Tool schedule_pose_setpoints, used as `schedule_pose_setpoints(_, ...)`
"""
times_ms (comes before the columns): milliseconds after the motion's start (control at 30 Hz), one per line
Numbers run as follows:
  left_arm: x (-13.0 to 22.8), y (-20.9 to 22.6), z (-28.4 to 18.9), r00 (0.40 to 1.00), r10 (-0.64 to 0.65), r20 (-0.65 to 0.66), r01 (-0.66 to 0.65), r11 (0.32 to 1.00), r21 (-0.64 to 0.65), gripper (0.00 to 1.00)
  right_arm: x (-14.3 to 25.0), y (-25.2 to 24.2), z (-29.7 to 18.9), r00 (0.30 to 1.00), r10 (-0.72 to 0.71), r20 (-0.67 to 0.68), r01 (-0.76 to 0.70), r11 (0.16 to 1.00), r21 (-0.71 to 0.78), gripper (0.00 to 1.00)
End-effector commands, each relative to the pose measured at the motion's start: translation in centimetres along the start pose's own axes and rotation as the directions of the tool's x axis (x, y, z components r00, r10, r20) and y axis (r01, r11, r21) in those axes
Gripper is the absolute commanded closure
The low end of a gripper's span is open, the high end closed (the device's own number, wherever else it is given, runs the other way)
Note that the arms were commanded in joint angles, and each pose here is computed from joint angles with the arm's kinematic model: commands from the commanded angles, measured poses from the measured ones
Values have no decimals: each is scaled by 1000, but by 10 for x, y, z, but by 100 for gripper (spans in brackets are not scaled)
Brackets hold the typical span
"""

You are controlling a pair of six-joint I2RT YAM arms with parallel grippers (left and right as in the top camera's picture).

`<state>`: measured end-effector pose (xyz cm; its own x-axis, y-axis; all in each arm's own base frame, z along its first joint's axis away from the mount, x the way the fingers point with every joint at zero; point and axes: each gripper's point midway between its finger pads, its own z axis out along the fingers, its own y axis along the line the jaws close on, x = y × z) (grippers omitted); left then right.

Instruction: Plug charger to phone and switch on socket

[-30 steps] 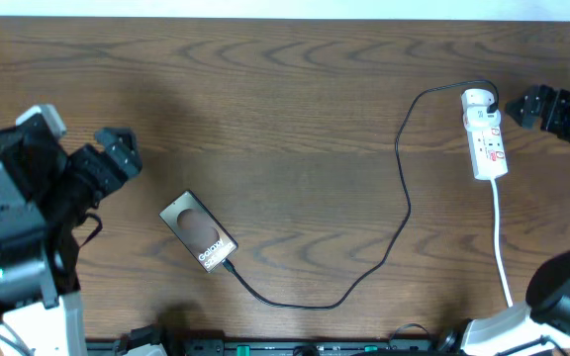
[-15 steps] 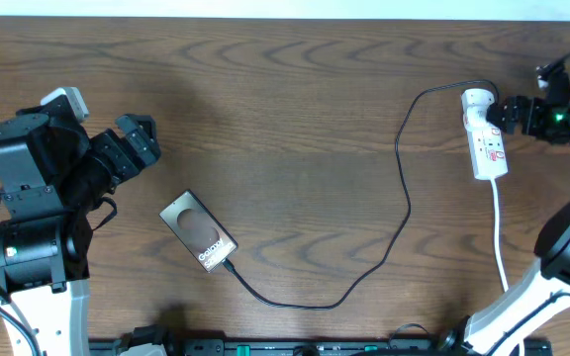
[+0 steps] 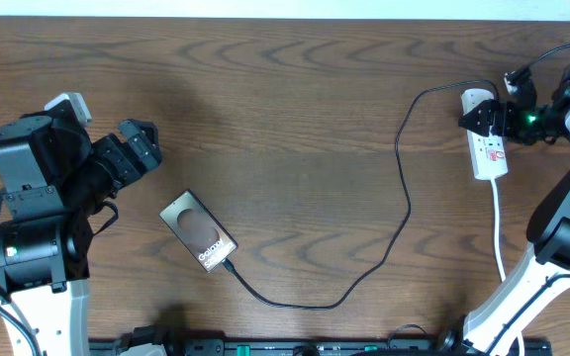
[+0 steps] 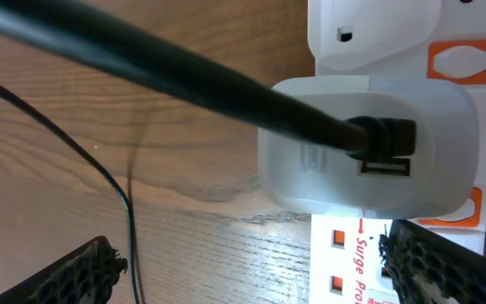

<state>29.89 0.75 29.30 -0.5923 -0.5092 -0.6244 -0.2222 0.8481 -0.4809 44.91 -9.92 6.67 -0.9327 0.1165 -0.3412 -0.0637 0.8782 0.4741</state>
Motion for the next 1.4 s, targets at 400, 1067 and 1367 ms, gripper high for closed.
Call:
schedule_pose_setpoints(400, -7, -4, -6, 1000, 9, 26, -8, 1000, -1, 3, -10, -23, 2, 1000, -10, -12, 12, 981, 192, 6)
schedule_pose_setpoints(1067, -2, -2, -6, 1000, 3, 7, -3, 1000, -9, 3, -12, -26, 17, 1000, 15, -4, -14, 984, 175, 4)
schedule_pose_setpoints(1367, -2, -2, -6, 1000, 21, 6, -21, 1000, -10, 3, 0, -25, 42, 997, 64, -40, -60, 993, 99, 5)
